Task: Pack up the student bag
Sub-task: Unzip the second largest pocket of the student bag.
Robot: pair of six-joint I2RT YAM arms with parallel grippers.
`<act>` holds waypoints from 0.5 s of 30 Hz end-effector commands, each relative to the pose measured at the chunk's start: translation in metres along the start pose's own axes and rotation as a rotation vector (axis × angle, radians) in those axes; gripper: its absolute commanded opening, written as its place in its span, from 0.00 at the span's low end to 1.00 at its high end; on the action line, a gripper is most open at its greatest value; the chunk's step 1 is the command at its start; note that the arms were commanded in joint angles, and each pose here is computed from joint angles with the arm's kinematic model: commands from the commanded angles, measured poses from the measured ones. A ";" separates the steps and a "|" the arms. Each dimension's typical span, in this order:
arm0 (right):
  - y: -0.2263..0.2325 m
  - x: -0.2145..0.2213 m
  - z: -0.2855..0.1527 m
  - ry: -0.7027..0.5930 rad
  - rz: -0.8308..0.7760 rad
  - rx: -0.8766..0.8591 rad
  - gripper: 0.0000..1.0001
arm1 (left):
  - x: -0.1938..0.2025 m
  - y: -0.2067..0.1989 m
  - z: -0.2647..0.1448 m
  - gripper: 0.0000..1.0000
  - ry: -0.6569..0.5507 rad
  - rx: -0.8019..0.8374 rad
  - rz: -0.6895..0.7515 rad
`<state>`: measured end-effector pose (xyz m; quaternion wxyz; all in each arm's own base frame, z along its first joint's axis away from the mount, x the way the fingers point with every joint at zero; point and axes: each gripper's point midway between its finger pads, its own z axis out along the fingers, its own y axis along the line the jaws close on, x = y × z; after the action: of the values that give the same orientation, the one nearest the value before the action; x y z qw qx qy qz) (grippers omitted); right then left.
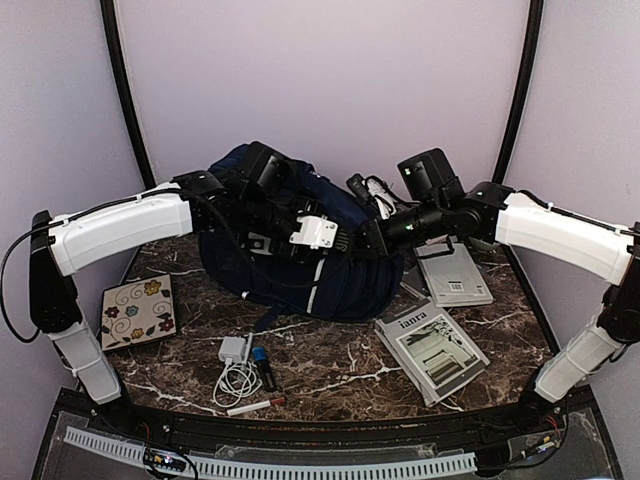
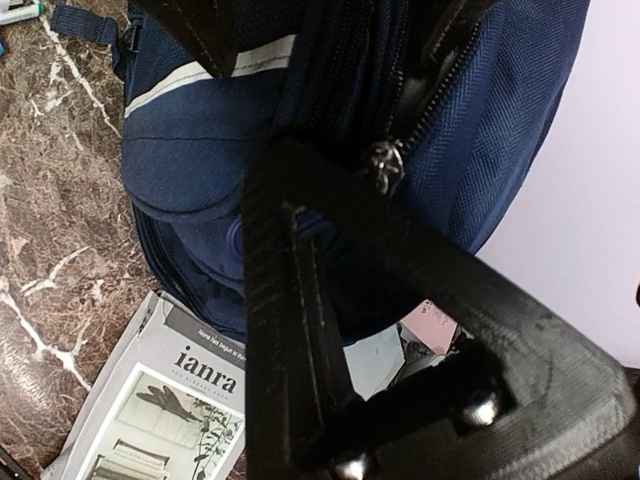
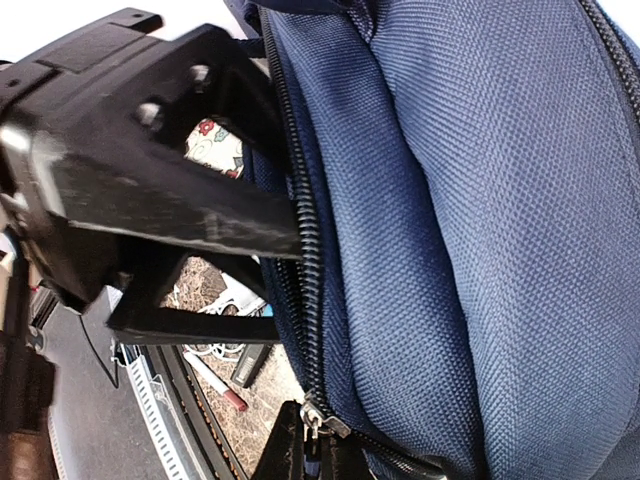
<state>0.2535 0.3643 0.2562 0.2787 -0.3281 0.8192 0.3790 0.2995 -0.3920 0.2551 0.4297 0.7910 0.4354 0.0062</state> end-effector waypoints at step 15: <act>-0.041 0.029 -0.030 -0.003 0.112 0.061 0.00 | 0.023 0.012 -0.014 0.00 0.090 -0.081 0.007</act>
<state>0.2642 0.3454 0.2451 0.2788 -0.2988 0.8264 0.3873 0.3083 -0.3940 0.2490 0.4327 0.7928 0.4274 0.0406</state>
